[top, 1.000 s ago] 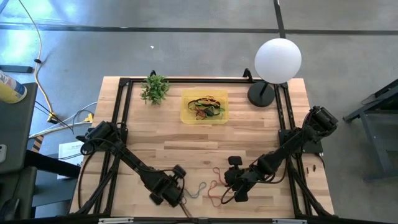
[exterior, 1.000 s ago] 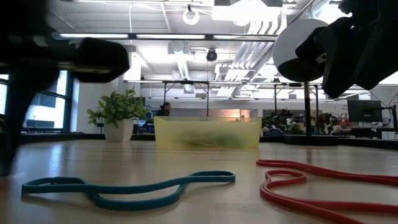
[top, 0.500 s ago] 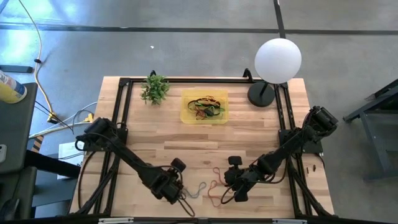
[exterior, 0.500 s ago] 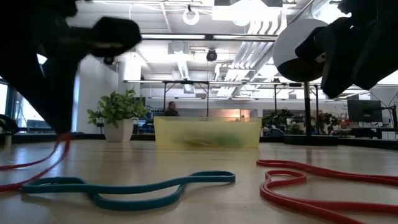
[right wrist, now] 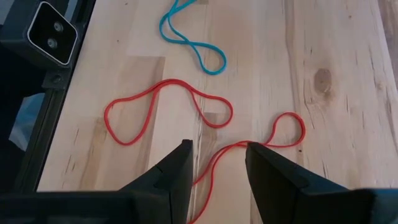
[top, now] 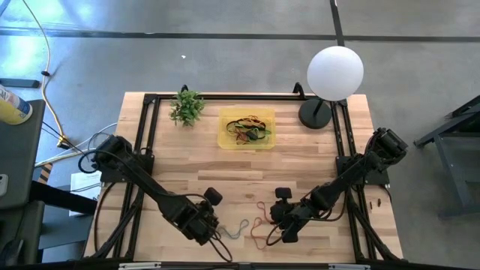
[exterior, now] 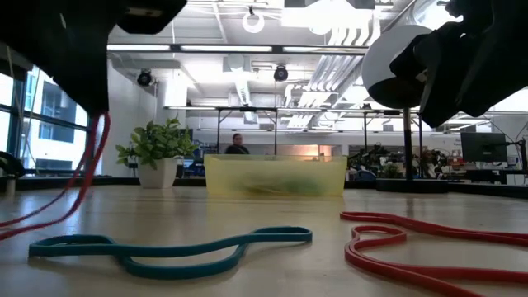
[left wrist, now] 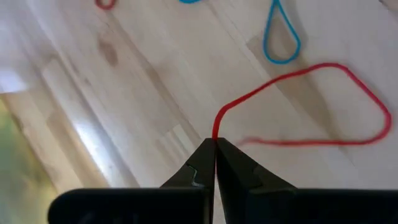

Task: Pick and place rubber bands into bin
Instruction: Put the bottom left red rubber band into the yellow bin

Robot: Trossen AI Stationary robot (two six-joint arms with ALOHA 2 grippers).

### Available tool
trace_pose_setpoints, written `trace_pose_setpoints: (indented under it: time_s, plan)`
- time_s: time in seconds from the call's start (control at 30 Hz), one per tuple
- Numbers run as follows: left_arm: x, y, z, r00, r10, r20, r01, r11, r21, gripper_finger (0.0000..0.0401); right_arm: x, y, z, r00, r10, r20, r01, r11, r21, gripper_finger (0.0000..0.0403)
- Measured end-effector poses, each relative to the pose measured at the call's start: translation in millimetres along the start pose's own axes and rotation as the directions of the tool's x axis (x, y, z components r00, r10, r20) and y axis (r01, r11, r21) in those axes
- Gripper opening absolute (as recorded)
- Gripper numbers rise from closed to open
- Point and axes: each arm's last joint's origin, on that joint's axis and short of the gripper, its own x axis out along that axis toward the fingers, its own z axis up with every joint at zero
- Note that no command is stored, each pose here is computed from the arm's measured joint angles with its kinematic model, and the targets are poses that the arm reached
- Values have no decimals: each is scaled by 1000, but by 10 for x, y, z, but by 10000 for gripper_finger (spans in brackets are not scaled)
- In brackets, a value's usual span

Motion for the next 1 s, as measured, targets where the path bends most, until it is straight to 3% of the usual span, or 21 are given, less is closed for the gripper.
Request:
trace_pose_setpoints:
  time_s: [0.63, 1.0]
  plan:
    - [-590, 286, -125, 972, 192, 137, -189, 981, -37, 0, 0, -4, 2, 1000, -13, 7, 13, 1000, -7, 138]
    - [-755, 456, -137, 893, 417, 167, -422, 906, -7, 0, 0, -14, 8, 999, -48, 26, 49, 998, -26, 138]
